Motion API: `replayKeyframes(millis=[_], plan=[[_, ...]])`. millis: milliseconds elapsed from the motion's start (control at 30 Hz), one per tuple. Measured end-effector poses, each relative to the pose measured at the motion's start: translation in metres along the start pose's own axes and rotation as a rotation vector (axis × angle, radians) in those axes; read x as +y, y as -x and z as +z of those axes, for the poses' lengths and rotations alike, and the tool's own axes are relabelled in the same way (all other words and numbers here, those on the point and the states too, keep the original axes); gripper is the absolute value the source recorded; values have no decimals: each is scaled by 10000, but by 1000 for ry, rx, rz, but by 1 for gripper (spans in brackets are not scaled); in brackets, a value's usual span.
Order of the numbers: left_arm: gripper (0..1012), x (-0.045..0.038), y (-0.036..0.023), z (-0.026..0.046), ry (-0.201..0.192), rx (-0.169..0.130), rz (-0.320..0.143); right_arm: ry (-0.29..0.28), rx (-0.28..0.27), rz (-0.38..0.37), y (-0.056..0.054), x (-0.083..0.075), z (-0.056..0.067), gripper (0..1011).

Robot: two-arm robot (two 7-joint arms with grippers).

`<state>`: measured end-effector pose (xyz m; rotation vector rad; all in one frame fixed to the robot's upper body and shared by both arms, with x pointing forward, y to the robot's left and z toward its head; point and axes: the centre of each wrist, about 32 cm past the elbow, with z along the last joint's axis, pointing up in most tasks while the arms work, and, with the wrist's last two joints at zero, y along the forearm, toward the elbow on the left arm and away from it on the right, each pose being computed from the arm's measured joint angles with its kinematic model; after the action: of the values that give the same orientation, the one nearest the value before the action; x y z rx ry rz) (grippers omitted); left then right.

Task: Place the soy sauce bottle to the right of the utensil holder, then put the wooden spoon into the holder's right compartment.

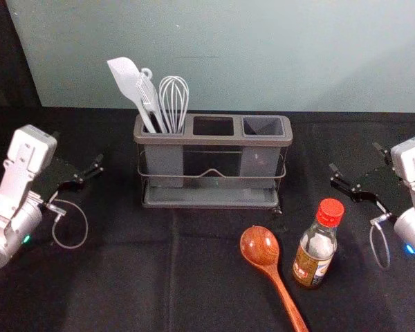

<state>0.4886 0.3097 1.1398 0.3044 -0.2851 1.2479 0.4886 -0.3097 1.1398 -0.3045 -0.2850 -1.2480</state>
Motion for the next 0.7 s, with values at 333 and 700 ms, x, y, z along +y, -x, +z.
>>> replayKeyframes(millis=[333, 700], plan=[[1005, 0, 0, 0, 0, 0, 0, 0, 0, 0, 0, 0, 0, 1004], [1005, 0, 0, 0, 0, 0, 0, 0, 0, 0, 0, 0, 0, 1004]])
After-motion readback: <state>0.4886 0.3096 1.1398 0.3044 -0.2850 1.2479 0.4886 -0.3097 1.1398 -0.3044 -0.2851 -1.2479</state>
